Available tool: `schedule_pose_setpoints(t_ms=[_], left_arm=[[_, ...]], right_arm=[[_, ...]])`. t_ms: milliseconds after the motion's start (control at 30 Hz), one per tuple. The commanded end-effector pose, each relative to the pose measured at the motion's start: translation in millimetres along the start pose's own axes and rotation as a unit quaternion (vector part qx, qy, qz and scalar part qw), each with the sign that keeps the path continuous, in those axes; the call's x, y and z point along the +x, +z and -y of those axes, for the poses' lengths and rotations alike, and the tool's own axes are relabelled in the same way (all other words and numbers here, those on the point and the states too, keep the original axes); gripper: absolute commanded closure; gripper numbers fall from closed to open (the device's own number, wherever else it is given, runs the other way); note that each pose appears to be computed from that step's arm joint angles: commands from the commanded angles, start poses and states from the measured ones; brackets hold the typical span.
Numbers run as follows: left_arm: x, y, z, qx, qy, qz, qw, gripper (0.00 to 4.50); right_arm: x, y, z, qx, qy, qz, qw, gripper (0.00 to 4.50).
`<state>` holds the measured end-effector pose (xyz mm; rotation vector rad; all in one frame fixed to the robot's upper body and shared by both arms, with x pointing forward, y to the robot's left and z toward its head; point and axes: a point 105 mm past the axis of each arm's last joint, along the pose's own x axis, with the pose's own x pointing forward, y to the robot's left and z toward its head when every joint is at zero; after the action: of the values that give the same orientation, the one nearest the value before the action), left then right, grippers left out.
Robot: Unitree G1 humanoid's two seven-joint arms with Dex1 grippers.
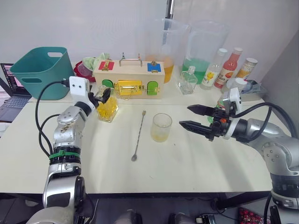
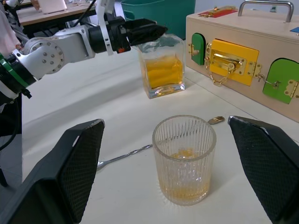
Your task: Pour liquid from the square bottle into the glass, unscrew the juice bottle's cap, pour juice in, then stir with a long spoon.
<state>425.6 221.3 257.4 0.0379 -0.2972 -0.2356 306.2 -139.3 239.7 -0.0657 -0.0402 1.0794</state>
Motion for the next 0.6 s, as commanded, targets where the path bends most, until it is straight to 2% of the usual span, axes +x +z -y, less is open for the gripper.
schedule_pose_setpoints(t_ms=[33, 133, 233, 333, 433, 533, 600], left_arm=[[1.5, 55.1, 2.9, 0.026, -0.011, 0.079, 0.996, 0.06], [1.2, 77.3, 7.8, 0.038, -0.029, 0.092, 0.995, 0.06], [0.3, 81.6, 8.7, 0.037, -0.031, 0.092, 0.995, 0.06], [-12.4, 97.6, 28.2, 0.058, -0.111, 0.098, 0.987, 0.06], [-34.9, 90.7, 35.8, 0.036, -0.191, 0.063, 0.979, 0.06], [-68.5, 67.0, 36.3, 0.021, -0.265, -0.007, 0.964, 0.06], [-83.6, 59.4, 39.1, 0.009, -0.295, -0.034, 0.955, 0.06]], right_arm=[[-2.7, 12.4, 0.4, -0.029, 0.004, 0.008, 1.000, 0.00], [-2.2, 14.3, 2.9, -0.032, 0.005, 0.008, 0.999, 0.00], [-2.1, 14.6, 3.5, -0.033, 0.006, 0.008, 0.999, 0.00], [-1.8, 14.6, 4.8, -0.035, 0.007, 0.008, 0.999, 0.00], [-2.4, 12.2, 5.9, -0.040, 0.009, 0.000, 0.999, 0.00], [-3.4, 12.6, 8.6, -0.042, 0.003, 0.005, 0.999, 0.00], [-3.9, 11.8, 8.7, -0.044, 0.001, 0.007, 0.999, 0.00]])
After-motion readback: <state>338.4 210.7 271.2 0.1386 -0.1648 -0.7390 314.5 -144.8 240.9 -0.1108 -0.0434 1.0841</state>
